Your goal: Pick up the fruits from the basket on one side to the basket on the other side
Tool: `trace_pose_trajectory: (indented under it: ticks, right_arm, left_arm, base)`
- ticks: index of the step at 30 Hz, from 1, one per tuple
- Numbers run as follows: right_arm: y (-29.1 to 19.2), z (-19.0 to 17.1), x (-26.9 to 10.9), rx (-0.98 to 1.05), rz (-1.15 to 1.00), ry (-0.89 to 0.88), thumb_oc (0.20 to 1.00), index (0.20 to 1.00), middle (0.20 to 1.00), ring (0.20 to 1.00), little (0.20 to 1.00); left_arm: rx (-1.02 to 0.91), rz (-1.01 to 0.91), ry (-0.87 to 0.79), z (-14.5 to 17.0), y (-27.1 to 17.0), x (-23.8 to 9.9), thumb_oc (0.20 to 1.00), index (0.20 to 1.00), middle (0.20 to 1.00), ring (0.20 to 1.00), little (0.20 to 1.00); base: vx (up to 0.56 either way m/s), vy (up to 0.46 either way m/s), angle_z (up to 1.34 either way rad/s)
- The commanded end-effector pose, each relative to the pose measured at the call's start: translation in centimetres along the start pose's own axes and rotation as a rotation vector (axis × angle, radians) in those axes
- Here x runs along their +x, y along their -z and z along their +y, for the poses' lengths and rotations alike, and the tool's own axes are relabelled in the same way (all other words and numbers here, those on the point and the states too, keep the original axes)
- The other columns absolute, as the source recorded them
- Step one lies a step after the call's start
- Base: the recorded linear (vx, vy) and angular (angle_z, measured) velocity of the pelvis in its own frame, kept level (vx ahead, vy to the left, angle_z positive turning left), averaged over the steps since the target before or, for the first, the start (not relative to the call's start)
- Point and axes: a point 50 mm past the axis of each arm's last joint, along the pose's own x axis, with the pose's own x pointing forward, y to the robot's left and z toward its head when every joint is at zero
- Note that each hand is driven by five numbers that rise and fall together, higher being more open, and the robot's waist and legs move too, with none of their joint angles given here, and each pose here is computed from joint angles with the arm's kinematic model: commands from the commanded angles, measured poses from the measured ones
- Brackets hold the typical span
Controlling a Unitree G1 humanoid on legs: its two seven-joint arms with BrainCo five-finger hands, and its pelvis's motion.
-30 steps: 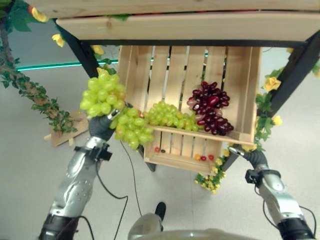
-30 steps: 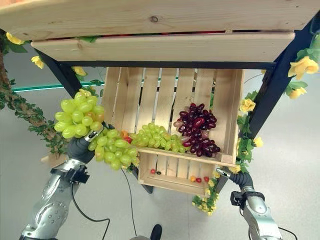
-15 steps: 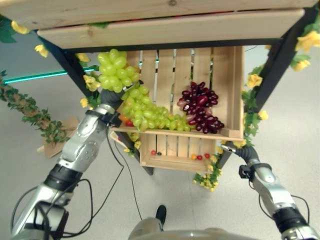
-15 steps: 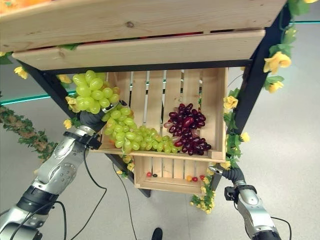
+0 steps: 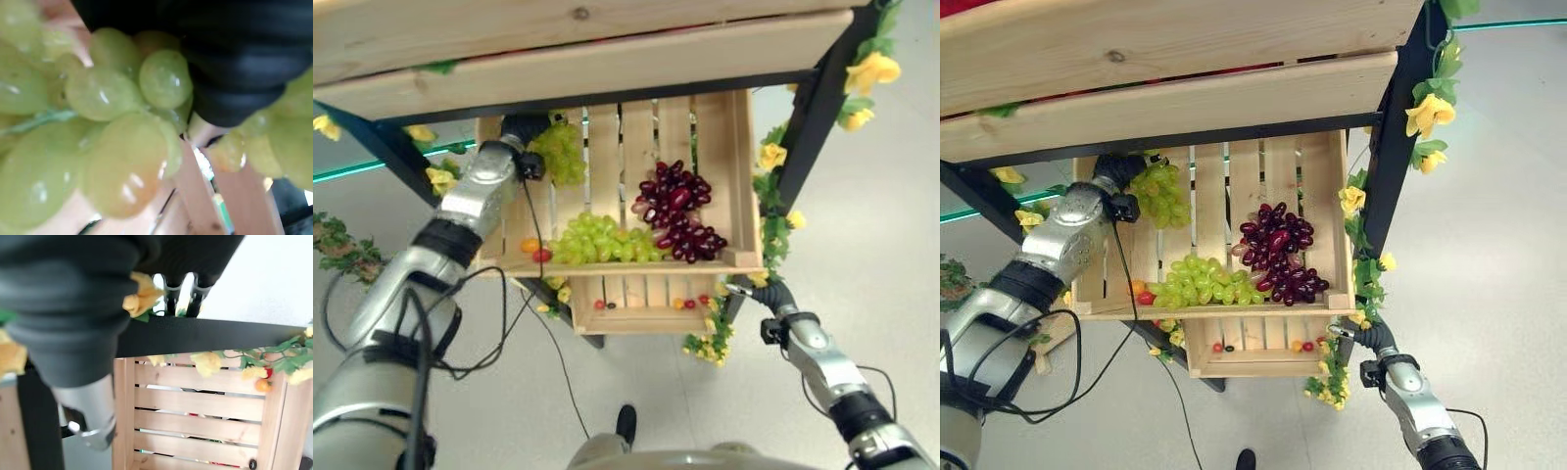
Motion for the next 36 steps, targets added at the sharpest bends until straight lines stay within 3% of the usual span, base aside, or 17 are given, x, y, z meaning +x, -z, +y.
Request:
trace_pose_trajectory:
  ticks: [1, 7, 19, 22, 26, 30, 36]
  right_arm:
    - [-1.6, 3.0, 0.3, 0.029, -0.092, -0.117, 1.0, 1.0, 1.0, 1.0, 1.0]
    - [-1.6, 1.9, -0.2, 0.042, -0.114, -0.073, 1.0, 1.0, 1.0, 1.0, 1.0]
    - [-0.6, 1.3, -0.7, 0.042, -0.085, -0.056, 1.0, 1.0, 1.0, 1.0, 1.0]
    - [-0.2, 1.1, -0.9, 0.052, -0.071, -0.041, 1.0, 1.0, 1.0, 1.0, 1.0]
    - [0.4, 0.9, -1.2, 0.066, -0.053, -0.029, 1.0, 1.0, 1.0, 1.0, 1.0]
    - [1.4, 1.0, -1.7, 0.081, -0.024, -0.022, 1.0, 1.0, 1.0, 1.0, 1.0]
    - [1.6, 0.8, -2.0, 0.118, -0.036, 0.013, 1.0, 1.0, 1.0, 1.0, 1.0]
  left_arm:
    - [0.427, -0.341, -0.26, 4.3, -9.9, 0.3, 1.0, 1.0, 1.0, 1.0, 1.0]
    - [0.733, -0.499, -0.377, 4.2, -12.0, -1.5, 1.0, 1.0, 1.0, 1.0, 1.0]
    - [0.717, -0.559, -0.415, 5.9, -10.1, -5.4, 1.0, 1.0, 1.0, 1.0, 1.0]
    - [0.556, -0.583, -0.378, 5.9, -8.5, -7.3, 1.0, 1.0, 1.0, 1.0, 1.0]
    - [-0.001, -0.55, -0.25, 4.9, -4.0, -10.7, 1.0, 1.0, 1.0, 1.0, 1.0]
    - [-0.43, -0.459, -0.158, 1.5, 0.5, -14.2, 1.0, 1.0, 1.0, 1.0, 1.0]
    - [-0.816, -0.438, 0.0, -3.8, 1.2, -17.3, 1.0, 1.0, 1.0, 1.0, 1.0]
  base:
    - [-0.01, -0.01, -0.05]
    - [0.0, -0.021, -0.02]
    - [0.0, -0.011, 0.01]
    - [0.0, 0.0, 0.0]
    - [0.0, 0.0, 0.0]
    - [0.0, -0.006, 0.01]
    - [0.0, -0.002, 0.01]
